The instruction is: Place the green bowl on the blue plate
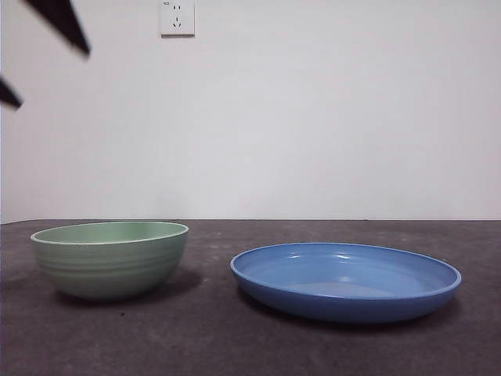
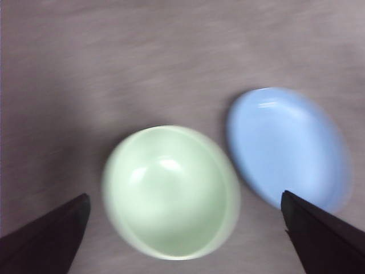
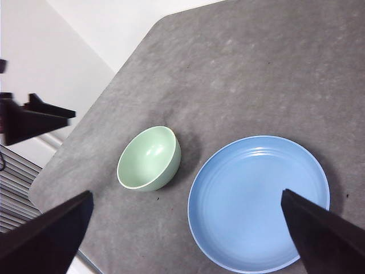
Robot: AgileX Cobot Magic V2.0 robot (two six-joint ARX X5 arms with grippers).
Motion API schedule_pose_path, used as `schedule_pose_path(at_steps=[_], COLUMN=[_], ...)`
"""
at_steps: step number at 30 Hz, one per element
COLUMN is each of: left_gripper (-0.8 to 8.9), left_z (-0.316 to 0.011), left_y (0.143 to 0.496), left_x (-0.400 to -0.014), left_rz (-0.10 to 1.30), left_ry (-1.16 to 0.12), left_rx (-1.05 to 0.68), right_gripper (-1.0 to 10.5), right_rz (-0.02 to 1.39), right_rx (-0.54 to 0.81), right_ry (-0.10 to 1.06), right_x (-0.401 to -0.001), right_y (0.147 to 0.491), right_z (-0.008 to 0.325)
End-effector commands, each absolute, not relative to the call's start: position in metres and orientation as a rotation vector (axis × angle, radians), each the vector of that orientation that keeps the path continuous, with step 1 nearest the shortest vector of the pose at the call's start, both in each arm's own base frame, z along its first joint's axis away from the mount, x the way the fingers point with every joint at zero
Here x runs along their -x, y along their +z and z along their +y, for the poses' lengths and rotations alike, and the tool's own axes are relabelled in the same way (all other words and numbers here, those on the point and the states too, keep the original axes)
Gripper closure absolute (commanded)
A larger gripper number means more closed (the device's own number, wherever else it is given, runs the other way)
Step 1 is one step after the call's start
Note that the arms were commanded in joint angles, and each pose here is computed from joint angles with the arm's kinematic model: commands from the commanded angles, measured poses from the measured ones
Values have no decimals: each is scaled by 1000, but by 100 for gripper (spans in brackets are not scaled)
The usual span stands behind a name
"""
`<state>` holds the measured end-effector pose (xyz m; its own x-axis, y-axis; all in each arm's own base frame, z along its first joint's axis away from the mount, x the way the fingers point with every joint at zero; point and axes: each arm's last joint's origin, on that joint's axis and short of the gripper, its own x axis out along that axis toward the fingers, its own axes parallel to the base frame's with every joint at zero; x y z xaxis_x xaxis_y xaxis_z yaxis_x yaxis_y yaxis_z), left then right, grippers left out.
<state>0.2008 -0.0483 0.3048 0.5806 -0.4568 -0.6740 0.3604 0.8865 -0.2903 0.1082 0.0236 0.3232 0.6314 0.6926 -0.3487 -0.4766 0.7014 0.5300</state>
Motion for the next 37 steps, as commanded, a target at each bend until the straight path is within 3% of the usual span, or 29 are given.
schedule_pose_path(at_steps=[1, 10, 22, 37], left_gripper=[252, 253, 260, 712], left_z=[-50, -58, -69, -77], left_y=[297, 244, 197, 194], left_x=[-217, -258, -284, -283], left_rz=[868, 1091, 1224, 1236], left_ry=[-410, -385, -382, -403], left_rx=[86, 91, 90, 74], right_gripper=[359, 359, 359, 359], right_rz=[556, 558, 558, 558], right_rx=[-402, -403, -403, -403], right_ry=[700, 699, 700, 699], right_x=[-108, -108, -108, -108], right_y=[328, 327, 327, 327], right_z=[24, 24, 24, 24])
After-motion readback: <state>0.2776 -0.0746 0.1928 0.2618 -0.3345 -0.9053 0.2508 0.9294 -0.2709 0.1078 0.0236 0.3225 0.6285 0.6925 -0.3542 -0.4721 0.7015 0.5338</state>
